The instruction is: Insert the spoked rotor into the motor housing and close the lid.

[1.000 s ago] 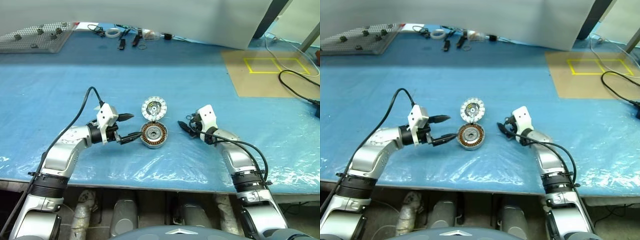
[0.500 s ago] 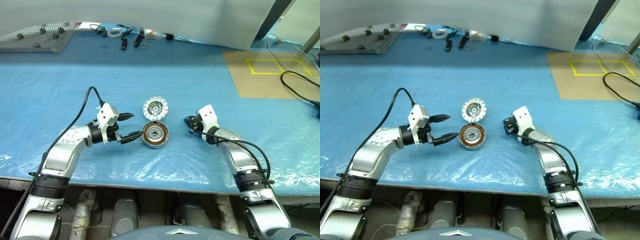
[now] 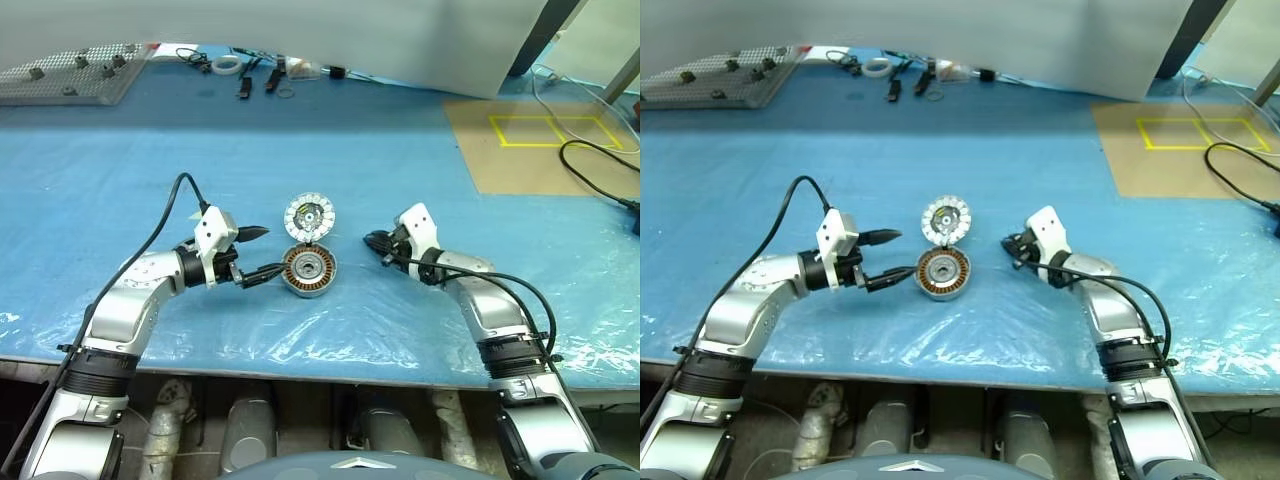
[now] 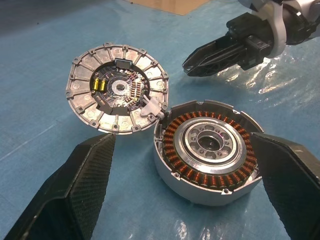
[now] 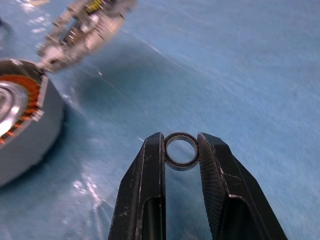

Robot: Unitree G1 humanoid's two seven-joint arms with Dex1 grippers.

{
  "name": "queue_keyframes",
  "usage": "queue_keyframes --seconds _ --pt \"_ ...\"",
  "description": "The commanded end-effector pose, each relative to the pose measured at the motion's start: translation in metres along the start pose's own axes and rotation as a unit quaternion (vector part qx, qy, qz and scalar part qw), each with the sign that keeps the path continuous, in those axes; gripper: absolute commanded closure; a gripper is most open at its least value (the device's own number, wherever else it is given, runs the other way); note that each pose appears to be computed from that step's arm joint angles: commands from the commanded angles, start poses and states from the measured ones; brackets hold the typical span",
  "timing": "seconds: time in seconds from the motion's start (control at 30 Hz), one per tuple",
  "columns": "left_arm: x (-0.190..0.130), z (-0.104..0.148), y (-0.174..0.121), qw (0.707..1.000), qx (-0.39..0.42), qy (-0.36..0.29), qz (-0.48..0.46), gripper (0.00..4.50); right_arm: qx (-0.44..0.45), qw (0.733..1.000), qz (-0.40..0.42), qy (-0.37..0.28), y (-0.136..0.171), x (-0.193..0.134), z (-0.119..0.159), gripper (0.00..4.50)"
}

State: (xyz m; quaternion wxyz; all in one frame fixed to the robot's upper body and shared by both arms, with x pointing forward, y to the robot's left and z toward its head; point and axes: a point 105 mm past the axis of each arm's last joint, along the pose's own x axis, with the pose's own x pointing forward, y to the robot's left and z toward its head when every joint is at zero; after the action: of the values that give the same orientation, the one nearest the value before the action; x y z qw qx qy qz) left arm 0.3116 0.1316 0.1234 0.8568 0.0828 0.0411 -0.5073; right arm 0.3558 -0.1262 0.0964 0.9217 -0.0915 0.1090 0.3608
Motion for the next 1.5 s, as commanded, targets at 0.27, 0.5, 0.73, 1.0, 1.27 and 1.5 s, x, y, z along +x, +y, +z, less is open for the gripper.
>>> queue_keyframes --seconds 0.27,0.5,0.73,1.0,1.27,1.5 --pt "-0.012 0.014 -0.011 0.999 0.046 -0.003 -0.024 0.0 -0.067 0.979 0.19 -0.042 0.066 -0.009 0.056 3.93" --pt "-0.009 0.016 -0.019 0.998 0.045 -0.01 -0.037 0.0 -0.076 0.966 0.246 -0.017 0.073 0.006 0.054 3.93" --pt "-0.007 0.01 -0.029 0.998 0.04 -0.006 -0.048 0.0 -0.098 0.952 0.29 0.014 0.078 0.023 0.04 3.93" --pt "-0.008 0.001 -0.032 0.999 0.028 -0.004 -0.025 0.0 -0.101 0.945 0.311 0.015 0.087 0.033 0.039 3.93" --pt "-0.007 -0.006 -0.029 0.999 0.025 -0.026 0.03 0.0 -0.105 0.946 0.306 0.021 0.082 0.036 0.034 3.93" --pt "-0.006 -0.019 -0.036 0.998 -0.008 -0.035 0.058 0.0 -0.104 0.946 0.307 0.021 0.084 0.038 0.034 3.93"
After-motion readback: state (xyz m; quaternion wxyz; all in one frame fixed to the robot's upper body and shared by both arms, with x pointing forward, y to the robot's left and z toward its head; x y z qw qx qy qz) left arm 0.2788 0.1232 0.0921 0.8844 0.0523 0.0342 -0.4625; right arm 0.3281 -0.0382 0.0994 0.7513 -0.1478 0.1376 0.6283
